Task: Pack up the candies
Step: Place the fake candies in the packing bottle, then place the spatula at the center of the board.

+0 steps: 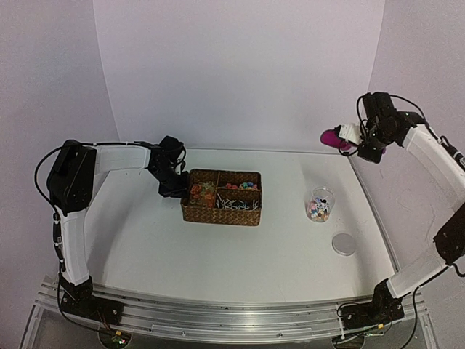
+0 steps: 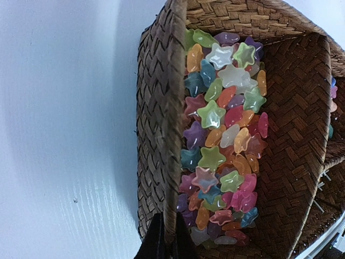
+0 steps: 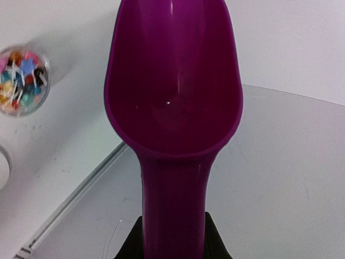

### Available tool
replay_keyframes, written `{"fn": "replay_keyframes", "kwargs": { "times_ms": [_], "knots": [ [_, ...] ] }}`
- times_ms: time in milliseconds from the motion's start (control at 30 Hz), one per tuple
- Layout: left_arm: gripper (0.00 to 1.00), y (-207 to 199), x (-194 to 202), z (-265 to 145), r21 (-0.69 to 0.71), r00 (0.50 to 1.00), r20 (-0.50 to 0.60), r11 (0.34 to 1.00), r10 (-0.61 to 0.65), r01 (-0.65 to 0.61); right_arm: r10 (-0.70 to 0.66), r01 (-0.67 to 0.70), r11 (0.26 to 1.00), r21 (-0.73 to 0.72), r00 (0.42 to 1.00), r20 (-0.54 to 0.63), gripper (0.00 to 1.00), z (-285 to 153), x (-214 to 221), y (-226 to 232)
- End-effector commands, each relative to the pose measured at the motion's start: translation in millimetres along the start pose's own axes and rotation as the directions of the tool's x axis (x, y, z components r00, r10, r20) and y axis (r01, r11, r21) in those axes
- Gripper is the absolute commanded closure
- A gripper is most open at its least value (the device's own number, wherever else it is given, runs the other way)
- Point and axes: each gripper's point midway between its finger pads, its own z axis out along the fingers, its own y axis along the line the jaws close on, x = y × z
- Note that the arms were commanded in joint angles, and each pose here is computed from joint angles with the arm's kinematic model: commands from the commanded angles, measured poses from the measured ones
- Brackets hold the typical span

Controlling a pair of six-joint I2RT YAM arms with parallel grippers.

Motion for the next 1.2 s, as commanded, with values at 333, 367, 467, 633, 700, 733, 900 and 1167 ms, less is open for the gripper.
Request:
{"fn": "replay_keyframes", "kwargs": {
  "times_ms": [333, 367, 467, 633, 700, 733, 900, 1167],
  "knots": [
    [0.9, 26, 23, 19, -0.066, 0.994, -0.077, 0.995, -0.084, 0.079, 0.68, -0.545, 0.731, -0.411, 0.636, 0.366, 1.0, -41, -153, 27],
    [0.88, 25, 22, 18, -0.064, 0.994, -0.073, 0.995, -0.083, 0.078, 0.714, -0.576, 0.697, -0.427, 0.611, 0.342, 1.0, -35, -158, 30],
    [0.82, 23, 21, 15, -0.054, 0.995, -0.063, 0.996, -0.077, 0.074, 0.828, -0.7, 0.555, -0.449, 0.514, 0.223, 1.0, -11, -164, 39],
    [0.74, 17, 14, 8, -0.037, 0.997, -0.042, 0.998, -0.058, 0.057, 0.9, -0.789, 0.42, -0.449, 0.427, 0.091, 1.0, 15, -181, 71],
    [0.71, 14, 10, 2, -0.029, 0.998, -0.029, 0.998, -0.049, 0.048, 0.915, -0.818, 0.378, -0.433, 0.4, 0.042, 1.0, 27, -185, 83],
    [0.69, 11, 7, -2, -0.022, 0.999, -0.019, 0.999, -0.045, 0.044, 0.926, -0.836, 0.347, -0.424, 0.377, 0.015, 1.0, 33, -185, 88],
    [0.61, -3, -1, -14, 0.034, 1.0, 0.005, 0.999, -0.024, 0.024, 0.95, -0.902, 0.222, -0.369, 0.285, -0.125, 1.0, 69, -185, 122],
    [0.35, -21, -25, -42, 0.071, 0.996, 0.085, 0.997, 0.015, -0.021, 0.929, -0.93, 0.18, -0.322, 0.268, -0.254, 1.0, 113, -196, 170]
  ]
}}
